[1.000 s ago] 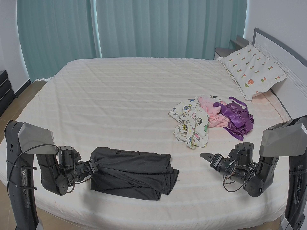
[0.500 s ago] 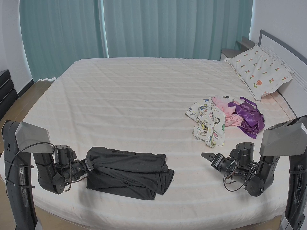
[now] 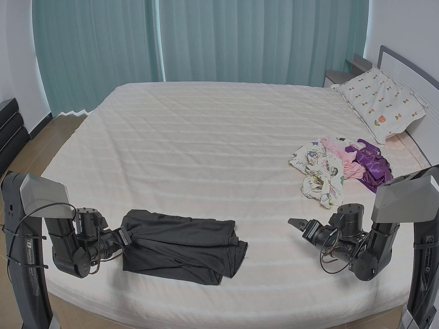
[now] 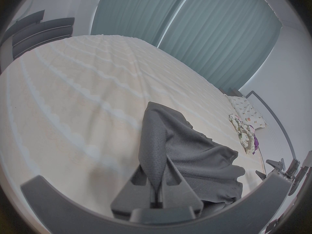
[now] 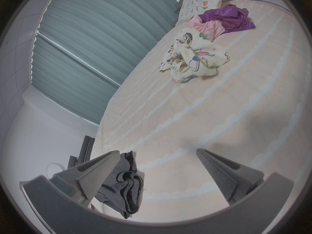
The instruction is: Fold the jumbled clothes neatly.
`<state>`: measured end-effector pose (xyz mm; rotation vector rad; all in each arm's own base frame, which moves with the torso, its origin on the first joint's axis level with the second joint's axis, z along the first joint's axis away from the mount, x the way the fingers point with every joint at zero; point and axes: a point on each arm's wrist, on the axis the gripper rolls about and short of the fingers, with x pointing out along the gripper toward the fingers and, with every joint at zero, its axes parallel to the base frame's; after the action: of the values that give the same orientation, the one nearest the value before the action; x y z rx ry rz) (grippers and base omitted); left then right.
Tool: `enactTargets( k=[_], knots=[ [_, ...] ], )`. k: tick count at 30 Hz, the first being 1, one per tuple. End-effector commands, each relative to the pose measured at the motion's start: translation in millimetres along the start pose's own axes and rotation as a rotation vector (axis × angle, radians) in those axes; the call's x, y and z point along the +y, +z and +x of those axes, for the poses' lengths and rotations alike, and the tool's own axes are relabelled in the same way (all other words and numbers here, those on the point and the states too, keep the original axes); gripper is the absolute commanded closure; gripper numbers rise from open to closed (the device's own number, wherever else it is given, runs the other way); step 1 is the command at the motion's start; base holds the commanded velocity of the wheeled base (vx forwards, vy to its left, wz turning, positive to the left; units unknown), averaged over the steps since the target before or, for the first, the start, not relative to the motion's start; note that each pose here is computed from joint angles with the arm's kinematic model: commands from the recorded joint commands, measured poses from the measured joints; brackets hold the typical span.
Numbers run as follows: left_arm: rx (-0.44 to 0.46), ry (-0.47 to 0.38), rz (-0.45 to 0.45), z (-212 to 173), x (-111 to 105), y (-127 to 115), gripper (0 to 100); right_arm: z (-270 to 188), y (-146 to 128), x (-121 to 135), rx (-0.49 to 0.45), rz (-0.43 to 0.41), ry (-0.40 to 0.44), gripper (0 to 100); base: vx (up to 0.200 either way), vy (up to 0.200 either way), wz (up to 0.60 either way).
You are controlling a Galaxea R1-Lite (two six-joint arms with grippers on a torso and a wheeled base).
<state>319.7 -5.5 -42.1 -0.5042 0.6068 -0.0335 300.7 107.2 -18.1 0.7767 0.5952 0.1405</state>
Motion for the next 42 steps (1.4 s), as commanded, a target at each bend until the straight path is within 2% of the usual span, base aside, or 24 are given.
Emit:
enactTargets(
  k=[1, 3, 4, 12, 15, 16, 17, 19, 21, 23, 26, 28, 31, 32, 33, 38, 42],
  knots=[
    [0.013, 0.001, 0.000, -2, 0, -3, 100, 0, -1, 0, 0.002, 0.000, -0.001, 0, 0.000, 0.000, 0.00],
    [0.022, 0.004, -0.003, -3, 0, -5, 100, 0, -1, 0, 0.002, 0.001, -0.001, 0, 0.000, 0.000, 0.00],
    [0.026, 0.003, -0.003, -3, 0, -6, 0, 0, -1, 0, 0.002, 0.000, -0.001, 0, 0.000, 0.000, 0.00],
    [0.016, 0.008, -0.004, -8, 0, -4, 0, 0, -1, 0, 0.003, -0.001, -0.001, 0, 0.000, 0.000, 0.00],
    [0.004, 0.009, -0.039, -15, -1, 0, 0, 3, 0, 2, -0.002, -0.004, 0.007, 0, 0.000, 0.000, 0.00],
    [-0.006, 0.010, -0.113, -24, -3, 3, 0, 6, 2, 7, -0.012, -0.010, 0.028, 0, 0.000, 0.000, 0.00],
    [-0.008, 0.008, -0.130, -26, -3, 4, 0, 7, 3, 9, -0.014, -0.012, 0.035, 0, 0.000, 0.000, 0.00],
    [-0.013, -0.024, -0.297, -44, -9, 9, 0, 19, 2, 27, -0.012, -0.034, 0.082, 0, 0.000, 0.000, 0.00],
    [0.002, -0.052, -0.369, -53, -13, 9, 0, 29, -5, 42, 0.029, -0.059, 0.088, 0, 0.000, 0.000, 0.00],
    [0.007, -0.056, -0.372, -58, -14, 9, 0, 37, -7, 54, 0.051, -0.074, 0.094, 0, 0.000, 0.000, 0.00],
    [0.026, -0.041, -0.378, -63, -13, 4, 0, 55, -18, 86, 0.101, -0.100, 0.117, 0, 0.000, 0.000, 0.00],
    [0.029, -0.038, -0.381, -62, -12, 3, 0, 60, -27, 91, 0.125, -0.112, 0.117, 0, 0.000, 0.000, 0.00],
    [0.029, -0.033, -0.379, -61, -11, 2, 0, 67, -53, 92, 0.180, -0.143, 0.116, 0, 0.000, 0.000, 0.00],
    [0.031, -0.035, -0.377, -62, -12, 2, 0, 67, -53, 92, 0.180, -0.143, 0.116, 0, 0.000, 0.000, 0.00],
    [0.033, -0.035, -0.376, -62, -12, 2, 0, 73, -63, 86, 0.196, -0.162, 0.102, 0, 0.000, 0.000, 0.00],
    [0.044, -0.029, -0.374, -62, -12, -1, 0, 96, -72, 82, 0.181, -0.214, 0.107, 0, 0.000, 0.000, 0.00],
    [0.054, -0.017, -0.377, -59, -10, -4, 0, 96, -73, 83, 0.214, -0.224, 0.137, 0, 0.000, 0.000, 0.00]
  ],
)
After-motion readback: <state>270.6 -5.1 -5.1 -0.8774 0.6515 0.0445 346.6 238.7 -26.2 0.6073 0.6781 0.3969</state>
